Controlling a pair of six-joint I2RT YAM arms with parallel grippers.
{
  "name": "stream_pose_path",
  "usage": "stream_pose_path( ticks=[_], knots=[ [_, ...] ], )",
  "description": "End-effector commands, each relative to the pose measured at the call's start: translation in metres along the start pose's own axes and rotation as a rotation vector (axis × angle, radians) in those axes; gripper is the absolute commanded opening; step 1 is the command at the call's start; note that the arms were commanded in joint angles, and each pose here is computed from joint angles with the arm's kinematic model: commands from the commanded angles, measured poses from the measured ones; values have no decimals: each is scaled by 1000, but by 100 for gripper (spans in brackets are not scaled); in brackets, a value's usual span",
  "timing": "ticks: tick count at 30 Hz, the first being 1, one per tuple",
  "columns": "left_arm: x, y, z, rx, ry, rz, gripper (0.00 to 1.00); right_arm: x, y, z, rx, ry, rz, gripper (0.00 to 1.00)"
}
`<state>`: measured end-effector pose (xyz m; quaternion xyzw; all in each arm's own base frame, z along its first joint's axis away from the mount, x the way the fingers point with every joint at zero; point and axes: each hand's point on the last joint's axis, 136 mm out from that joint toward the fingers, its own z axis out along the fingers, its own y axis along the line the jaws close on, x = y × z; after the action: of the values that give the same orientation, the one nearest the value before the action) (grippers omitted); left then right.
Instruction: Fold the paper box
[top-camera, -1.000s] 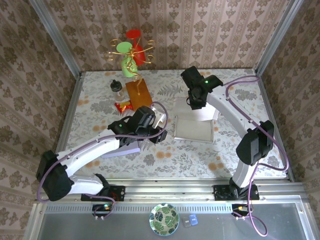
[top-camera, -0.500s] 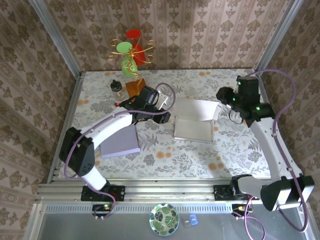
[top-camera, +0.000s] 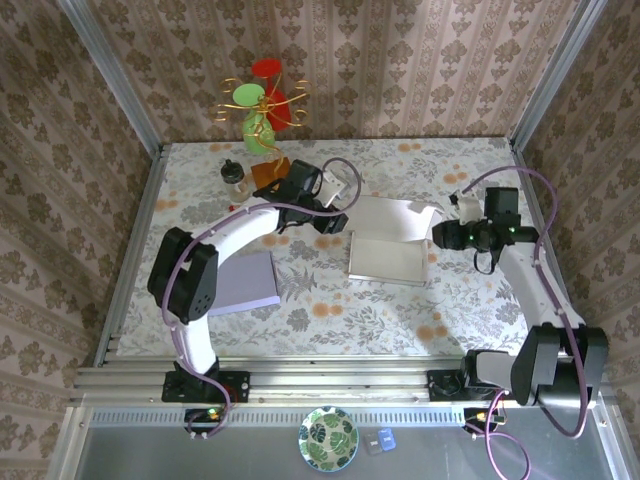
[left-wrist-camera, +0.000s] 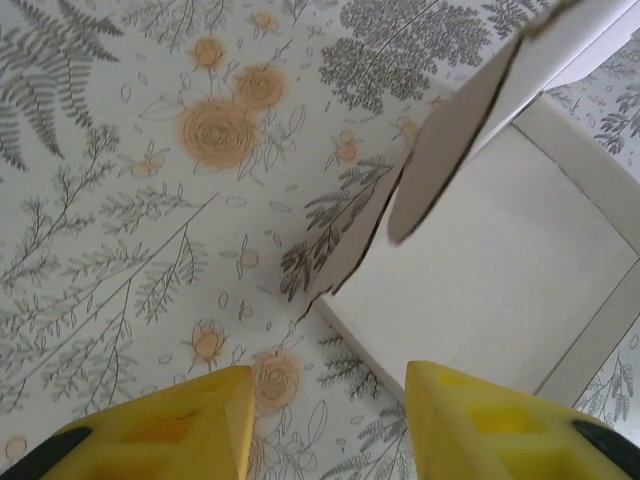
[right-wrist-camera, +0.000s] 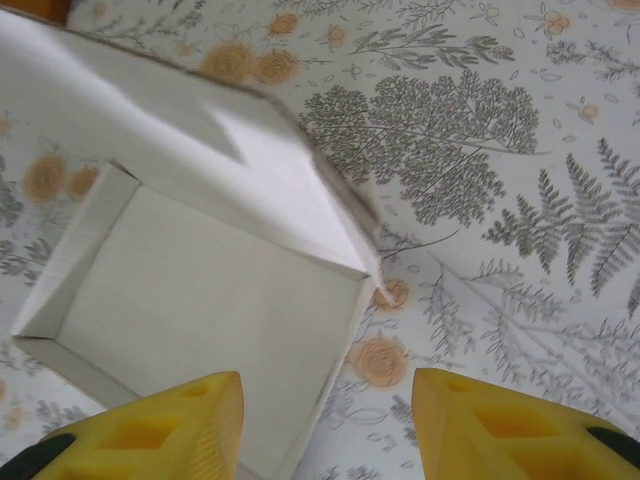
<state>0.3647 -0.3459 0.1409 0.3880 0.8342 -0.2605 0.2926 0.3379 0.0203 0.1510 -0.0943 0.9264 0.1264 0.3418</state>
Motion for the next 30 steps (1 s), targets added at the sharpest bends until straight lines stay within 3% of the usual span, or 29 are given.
stream_pose_path(
  ticks=[1, 12, 19, 24, 30],
  knots=[
    [-16, 0, 5, 22, -44, 54, 45, -18, -4, 5, -24, -27, -119, 48],
    [-30, 9, 22, 27, -45, 39, 42, -31, -6, 32, -102, 8, -68, 37],
    [-36, 6, 28, 59, -52, 20, 25, -39, -5, 38, -112, 20, -73, 19],
    [-38, 4, 29, 70, -56, 15, 14, -40, -6, 39, -97, 25, -80, 11],
    [-43, 1, 31, 67, -62, 23, 9, -40, -1, 40, -79, 43, -111, 4]
  ],
)
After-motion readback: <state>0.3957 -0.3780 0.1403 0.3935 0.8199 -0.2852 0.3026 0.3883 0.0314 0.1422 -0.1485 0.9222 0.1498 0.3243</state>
